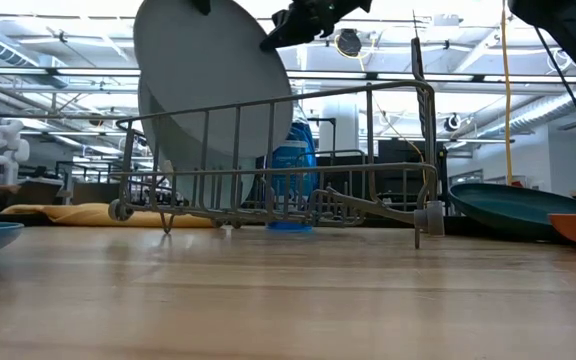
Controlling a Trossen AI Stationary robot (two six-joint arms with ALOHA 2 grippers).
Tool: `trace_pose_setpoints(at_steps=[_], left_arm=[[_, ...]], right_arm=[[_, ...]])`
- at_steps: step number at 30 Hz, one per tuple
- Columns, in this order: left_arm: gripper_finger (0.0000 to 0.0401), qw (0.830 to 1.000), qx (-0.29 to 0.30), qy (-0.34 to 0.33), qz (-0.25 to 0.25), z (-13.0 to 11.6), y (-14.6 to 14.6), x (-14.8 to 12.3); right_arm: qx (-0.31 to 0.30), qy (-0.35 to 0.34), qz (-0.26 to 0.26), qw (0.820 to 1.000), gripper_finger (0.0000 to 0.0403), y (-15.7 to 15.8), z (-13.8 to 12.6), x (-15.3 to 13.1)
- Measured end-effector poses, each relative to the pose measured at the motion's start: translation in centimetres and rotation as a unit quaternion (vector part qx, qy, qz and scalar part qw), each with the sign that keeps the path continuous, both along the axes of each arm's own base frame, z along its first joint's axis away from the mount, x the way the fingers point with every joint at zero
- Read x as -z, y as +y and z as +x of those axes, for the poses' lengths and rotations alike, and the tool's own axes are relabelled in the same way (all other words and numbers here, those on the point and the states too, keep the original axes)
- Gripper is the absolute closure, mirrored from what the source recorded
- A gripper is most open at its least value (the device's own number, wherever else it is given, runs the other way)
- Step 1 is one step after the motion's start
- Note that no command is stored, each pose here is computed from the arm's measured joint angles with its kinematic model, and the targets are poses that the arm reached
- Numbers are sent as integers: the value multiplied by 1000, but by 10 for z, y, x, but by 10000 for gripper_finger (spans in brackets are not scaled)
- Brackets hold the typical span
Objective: Sort dishes
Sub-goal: Put the gray plate into the dish rack
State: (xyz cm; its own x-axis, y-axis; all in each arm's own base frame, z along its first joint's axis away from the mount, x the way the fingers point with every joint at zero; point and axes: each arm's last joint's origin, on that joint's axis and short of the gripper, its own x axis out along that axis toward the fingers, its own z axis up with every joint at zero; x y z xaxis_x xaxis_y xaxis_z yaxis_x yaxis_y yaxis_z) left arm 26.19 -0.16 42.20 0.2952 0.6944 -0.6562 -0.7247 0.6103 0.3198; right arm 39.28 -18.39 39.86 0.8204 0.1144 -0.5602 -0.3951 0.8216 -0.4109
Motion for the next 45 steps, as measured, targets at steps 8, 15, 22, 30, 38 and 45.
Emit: trace_pose_setpoints(at_steps=[8, 15, 22, 30, 38, 45], left_arm=[[312, 998, 32, -52, -5, -28, -13, -22], [280, 984, 72, -160, -24, -67, -23, -54], [278, 966, 95, -240, -31, -97, -28, -73], [278, 960, 94, -261, -25, -117, -22, -80], [278, 959, 94, -267, -5, -131, -17, -84], [278, 959, 95, -266, -1, -134, -16, -84]], right_arm=[[-19, 5, -20, 1000, 396, 1, -4, -2], [-58, 7, -67, 996, 400, 0, -3, 4], [-63, -30, -84, 994, 400, 5, 6, -2], [-89, -81, -120, 985, 400, 24, 20, -10], [-100, -87, -137, 982, 400, 28, 29, -5], [-80, -66, -156, 982, 400, 26, 41, 10]])
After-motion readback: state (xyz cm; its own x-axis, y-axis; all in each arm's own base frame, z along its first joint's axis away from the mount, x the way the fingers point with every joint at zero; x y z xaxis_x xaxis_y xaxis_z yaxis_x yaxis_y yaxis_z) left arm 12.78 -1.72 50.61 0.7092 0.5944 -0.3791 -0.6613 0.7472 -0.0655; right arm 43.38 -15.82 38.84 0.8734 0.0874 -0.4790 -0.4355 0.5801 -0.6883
